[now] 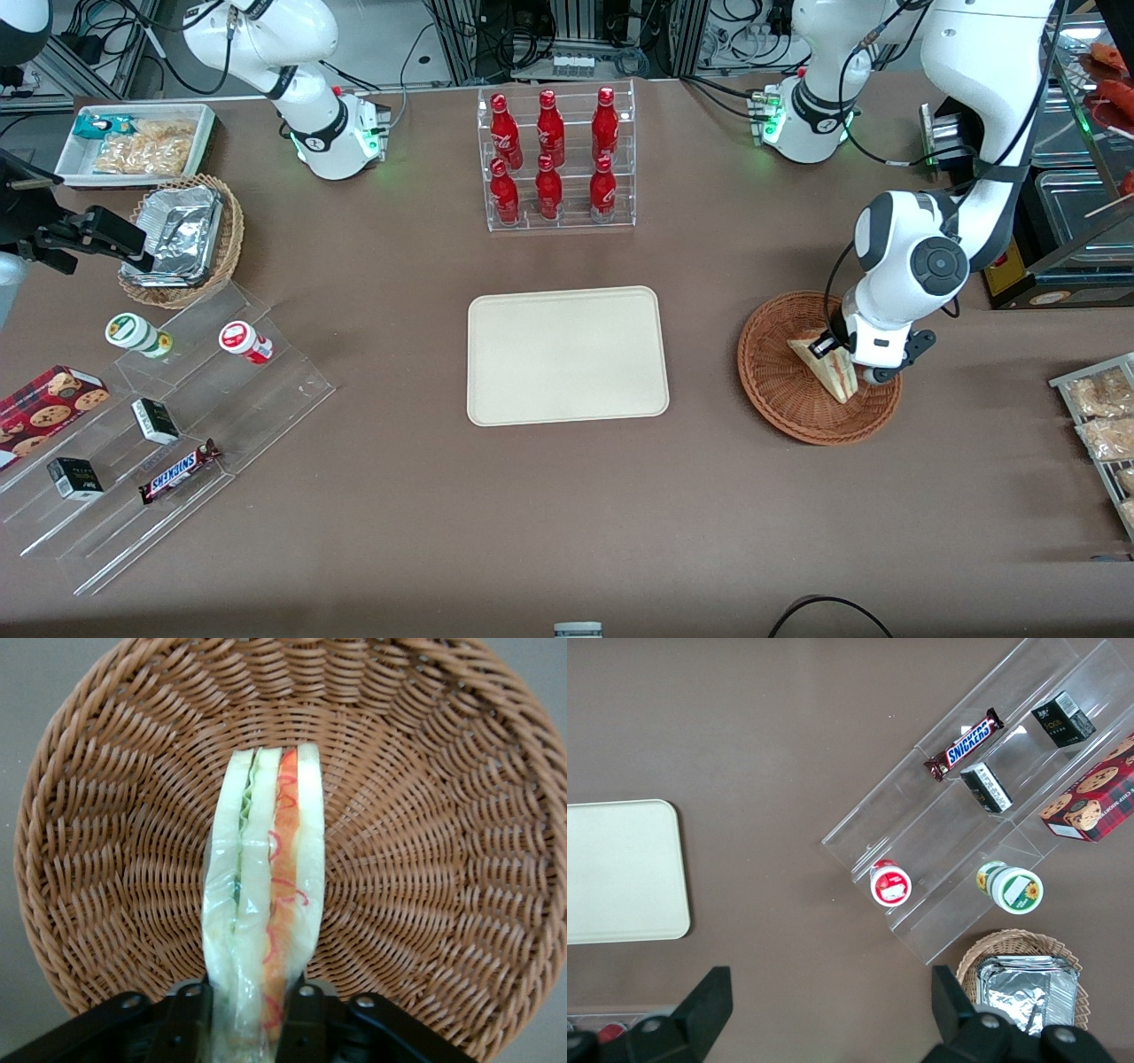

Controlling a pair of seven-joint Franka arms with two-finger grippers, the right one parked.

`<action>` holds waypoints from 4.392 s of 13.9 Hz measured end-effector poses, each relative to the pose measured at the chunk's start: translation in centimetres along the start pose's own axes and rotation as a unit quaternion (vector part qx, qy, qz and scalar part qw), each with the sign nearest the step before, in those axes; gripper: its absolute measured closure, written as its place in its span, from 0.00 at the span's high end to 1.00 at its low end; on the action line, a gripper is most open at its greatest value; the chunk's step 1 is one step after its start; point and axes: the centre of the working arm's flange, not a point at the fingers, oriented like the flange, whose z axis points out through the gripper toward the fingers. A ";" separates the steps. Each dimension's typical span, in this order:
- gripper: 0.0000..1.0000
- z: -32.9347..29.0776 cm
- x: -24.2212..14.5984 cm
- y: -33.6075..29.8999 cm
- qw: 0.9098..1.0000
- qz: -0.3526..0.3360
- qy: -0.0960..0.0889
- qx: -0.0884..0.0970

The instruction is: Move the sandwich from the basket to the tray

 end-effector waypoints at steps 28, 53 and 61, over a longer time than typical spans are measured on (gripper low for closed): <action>0.15 -3.0 -22.8 32.0 0.973 0.223 -0.047 0.017; 1.00 -8.5 -25.2 34.3 0.978 0.207 -0.022 0.024; 1.00 -12.5 -15.4 27.5 0.983 0.159 -0.021 0.088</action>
